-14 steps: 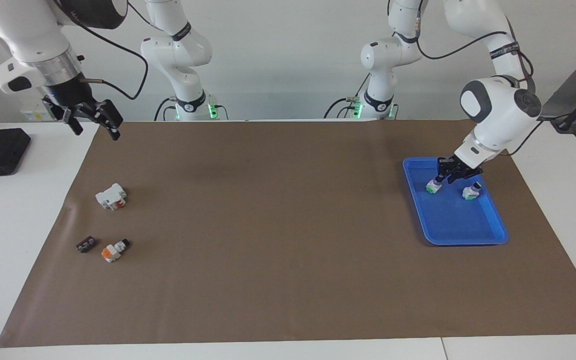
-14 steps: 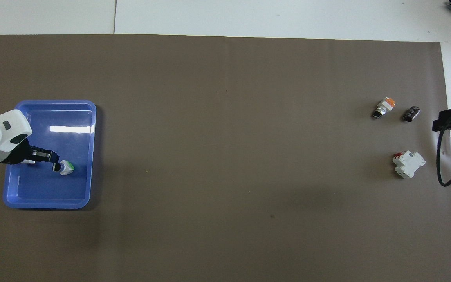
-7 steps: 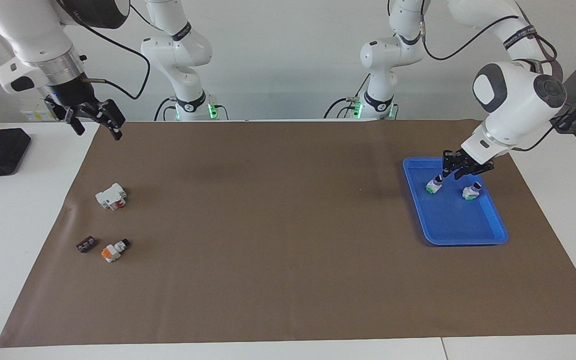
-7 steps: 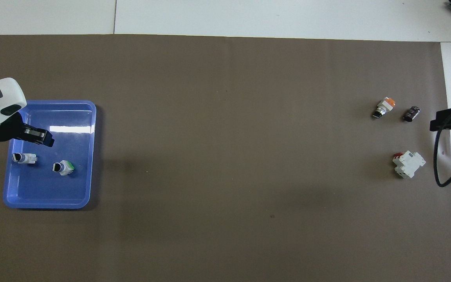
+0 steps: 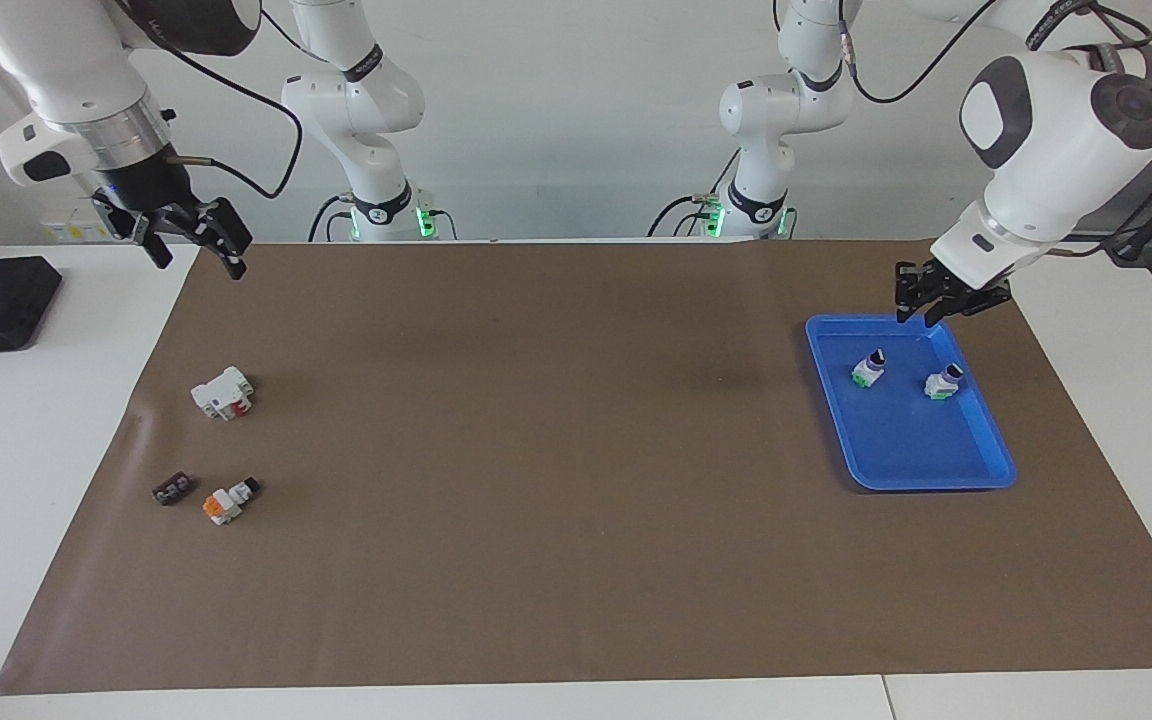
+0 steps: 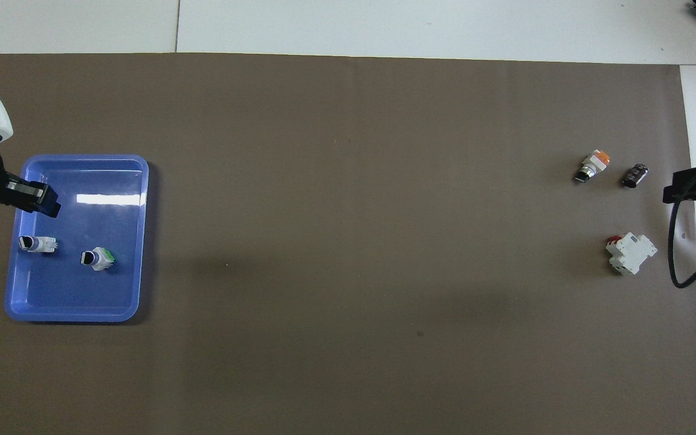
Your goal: Turn and place switch with both arms
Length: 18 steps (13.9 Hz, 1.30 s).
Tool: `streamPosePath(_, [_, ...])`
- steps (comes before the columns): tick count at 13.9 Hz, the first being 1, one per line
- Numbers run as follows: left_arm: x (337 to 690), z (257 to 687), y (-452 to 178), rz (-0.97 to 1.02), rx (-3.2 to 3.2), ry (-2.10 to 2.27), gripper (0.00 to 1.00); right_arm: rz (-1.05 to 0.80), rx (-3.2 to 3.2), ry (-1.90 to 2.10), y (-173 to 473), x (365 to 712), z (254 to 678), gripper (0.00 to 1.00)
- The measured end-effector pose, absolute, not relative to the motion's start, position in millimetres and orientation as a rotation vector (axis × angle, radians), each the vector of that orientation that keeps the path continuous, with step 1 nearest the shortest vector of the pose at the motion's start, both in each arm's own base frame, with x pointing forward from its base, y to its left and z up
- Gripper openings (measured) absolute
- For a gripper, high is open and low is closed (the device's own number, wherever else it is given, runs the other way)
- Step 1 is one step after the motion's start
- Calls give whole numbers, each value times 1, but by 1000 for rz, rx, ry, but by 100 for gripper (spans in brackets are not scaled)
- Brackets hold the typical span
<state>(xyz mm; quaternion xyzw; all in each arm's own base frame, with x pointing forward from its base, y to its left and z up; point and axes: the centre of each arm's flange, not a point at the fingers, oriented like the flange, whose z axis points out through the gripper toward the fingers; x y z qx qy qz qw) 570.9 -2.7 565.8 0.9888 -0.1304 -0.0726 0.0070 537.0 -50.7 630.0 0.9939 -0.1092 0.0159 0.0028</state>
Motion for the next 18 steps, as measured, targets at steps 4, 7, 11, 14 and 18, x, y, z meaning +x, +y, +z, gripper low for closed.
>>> streamPosePath(4, [554,603,6,-240,3098,-380,44,50,3117,-342,-50,536,631,100])
streamPosePath(7, [541,627,8,-189,3110,-369,71,-11,3118,-328,-45,531,629,100])
streamPosePath(11, [537,638,3,-143,3124,-323,100,-44,3117,-313,-20,525,633,100])
streamPosePath(14, [547,642,-1,-12,3134,-323,100,-32,3117,-324,-22,523,637,100])
streamPosePath(18, [560,638,-2,114,3138,-327,100,-32,3117,-333,-24,523,637,100])
